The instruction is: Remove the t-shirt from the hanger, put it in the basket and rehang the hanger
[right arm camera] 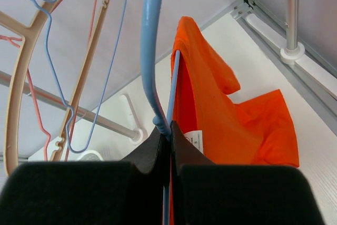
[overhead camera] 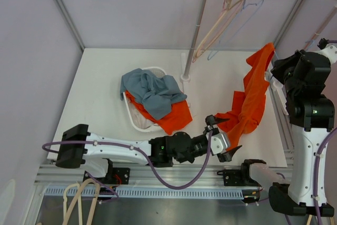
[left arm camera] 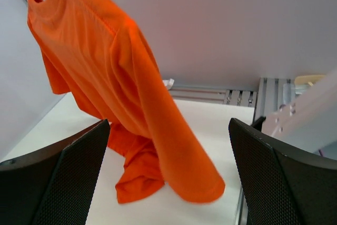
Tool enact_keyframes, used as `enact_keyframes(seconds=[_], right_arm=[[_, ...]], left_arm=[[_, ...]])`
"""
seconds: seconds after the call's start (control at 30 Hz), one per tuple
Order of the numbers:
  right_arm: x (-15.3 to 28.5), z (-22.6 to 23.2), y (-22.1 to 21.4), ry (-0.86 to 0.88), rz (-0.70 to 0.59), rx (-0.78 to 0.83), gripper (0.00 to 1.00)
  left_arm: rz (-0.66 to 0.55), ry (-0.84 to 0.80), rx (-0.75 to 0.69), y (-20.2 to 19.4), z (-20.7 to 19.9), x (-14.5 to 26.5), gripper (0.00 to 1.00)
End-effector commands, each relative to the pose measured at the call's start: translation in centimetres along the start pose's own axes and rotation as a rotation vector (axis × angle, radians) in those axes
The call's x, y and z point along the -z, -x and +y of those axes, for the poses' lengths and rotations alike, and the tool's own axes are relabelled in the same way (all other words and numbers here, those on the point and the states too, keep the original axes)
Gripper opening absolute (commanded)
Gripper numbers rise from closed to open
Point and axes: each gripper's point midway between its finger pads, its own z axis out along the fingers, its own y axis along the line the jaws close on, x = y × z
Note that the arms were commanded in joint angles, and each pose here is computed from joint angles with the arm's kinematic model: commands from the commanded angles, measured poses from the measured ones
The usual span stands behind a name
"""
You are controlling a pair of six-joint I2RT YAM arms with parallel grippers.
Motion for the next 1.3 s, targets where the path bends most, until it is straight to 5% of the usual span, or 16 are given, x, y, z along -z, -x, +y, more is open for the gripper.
enact_keyframes(seconds=[0.0,0.17,0.27,0.3,0.37,0.53,0.8,1.27], right_arm=[[1.3,1.6,2.1,0.064,-0.061,-0.034,0.0],[1.3,2.3,1.4,0.092,-0.038,-0.017,0.0],[1.4,2.5,1.2,0.099,-0.033,-0.013,0.0],[1.4,2.5,1.2,0.1,-0.032,-0.007,0.0],[1.4,2.4,1.3,0.097,-0.036,-0.003,0.0],[0.4,1.9,0.7,0.068,-0.026,0.039,0.0],[-4.4,1.0,0.3,-0.033,-0.059,0.094,0.0],[-9.9,1.2,1.2,-0.107,-0.073,0.149,0.0]], left_arm=[[-0.065,0.022,-0.021,1.7,0.1,-2.1,1.0],[-0.031,0.027,-0.008,0.8,0.3,-4.4,0.95],[0.021,0.075,0.019,-0.5,1.5,-5.3,0.5],[0.062,0.103,0.023,-1.8,1.8,-5.6,0.23],[0.107,0.18,0.012,-1.8,3.2,-5.8,0.01],[0.094,0.229,-0.006,0.4,4.4,-4.1,0.01],[0.048,0.148,0.072,4.2,0.8,1.6,0.01],[0.19,0.004,0.223,-3.7,-7.7,6.8,0.01]])
